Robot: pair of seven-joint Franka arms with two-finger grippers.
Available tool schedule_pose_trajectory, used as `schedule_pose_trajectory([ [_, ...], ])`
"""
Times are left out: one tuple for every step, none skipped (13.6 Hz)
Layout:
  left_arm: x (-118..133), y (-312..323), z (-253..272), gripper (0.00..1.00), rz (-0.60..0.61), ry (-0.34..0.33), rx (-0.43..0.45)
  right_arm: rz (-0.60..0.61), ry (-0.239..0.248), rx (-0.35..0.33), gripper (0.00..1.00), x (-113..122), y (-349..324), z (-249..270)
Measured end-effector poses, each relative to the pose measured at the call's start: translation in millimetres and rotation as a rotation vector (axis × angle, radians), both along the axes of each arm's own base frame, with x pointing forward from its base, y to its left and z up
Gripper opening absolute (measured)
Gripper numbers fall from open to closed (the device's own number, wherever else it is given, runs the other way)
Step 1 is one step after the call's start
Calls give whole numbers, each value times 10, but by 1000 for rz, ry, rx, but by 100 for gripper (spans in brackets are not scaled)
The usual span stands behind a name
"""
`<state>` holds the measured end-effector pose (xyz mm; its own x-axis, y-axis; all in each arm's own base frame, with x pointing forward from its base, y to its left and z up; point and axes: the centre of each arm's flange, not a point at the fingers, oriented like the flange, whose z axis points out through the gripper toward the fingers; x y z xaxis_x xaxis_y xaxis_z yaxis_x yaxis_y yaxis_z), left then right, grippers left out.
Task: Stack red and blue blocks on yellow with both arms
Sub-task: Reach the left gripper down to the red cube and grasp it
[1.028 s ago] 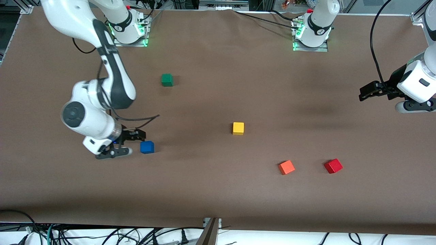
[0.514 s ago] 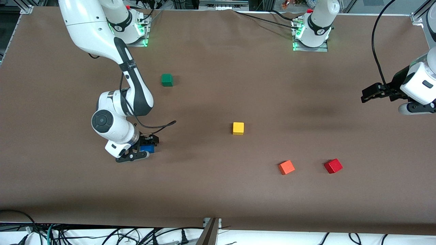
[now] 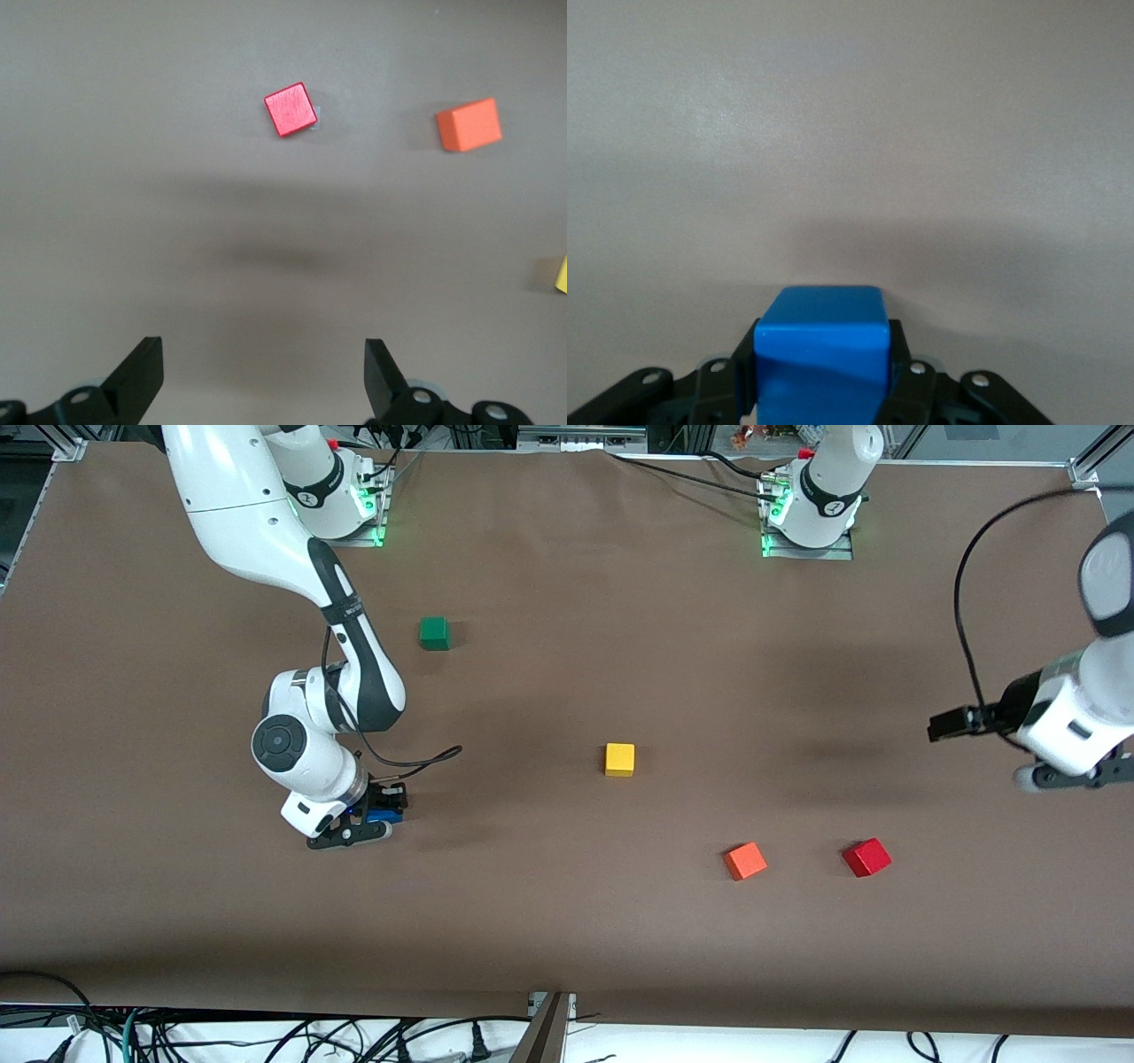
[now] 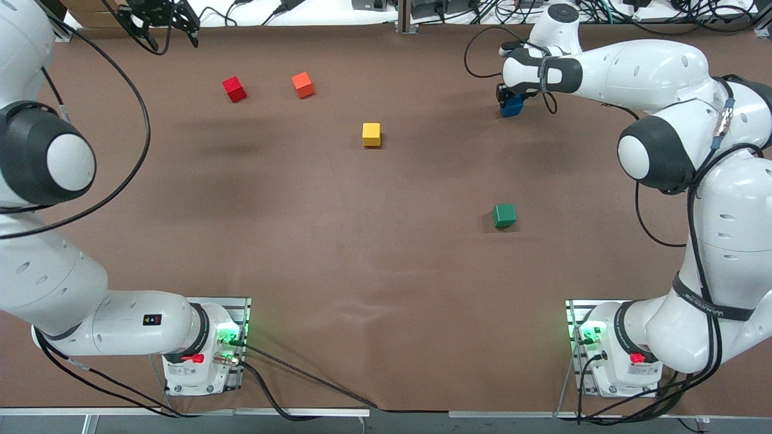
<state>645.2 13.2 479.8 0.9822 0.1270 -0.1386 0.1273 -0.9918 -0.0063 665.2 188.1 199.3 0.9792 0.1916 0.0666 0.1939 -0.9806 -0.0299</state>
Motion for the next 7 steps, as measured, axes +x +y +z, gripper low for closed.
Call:
schedule_pose_trajectory([
  [113, 9, -182, 100, 1, -5, 0, 2, 8, 2, 56, 12, 12, 59],
  [204, 13, -343, 100, 2, -13, 0, 3, 22, 5, 56, 26, 25, 150],
  [271, 21, -471, 100, 3, -23, 0, 2, 40, 11, 56, 47, 43, 278],
  [333, 53, -599, 100, 9, -35, 1, 0, 59, 19, 56, 75, 68, 447],
  [389, 122, -739, 100, 21, -43, 2, -5, 78, 27, 56, 107, 103, 664],
  [436, 209, -902, 100, 39, -45, -5, -8, 95, 34, 56, 131, 142, 905],
  [478, 282, -1076, 100, 66, -45, -25, -14, 111, 40, 56, 144, 174, 1146],
])
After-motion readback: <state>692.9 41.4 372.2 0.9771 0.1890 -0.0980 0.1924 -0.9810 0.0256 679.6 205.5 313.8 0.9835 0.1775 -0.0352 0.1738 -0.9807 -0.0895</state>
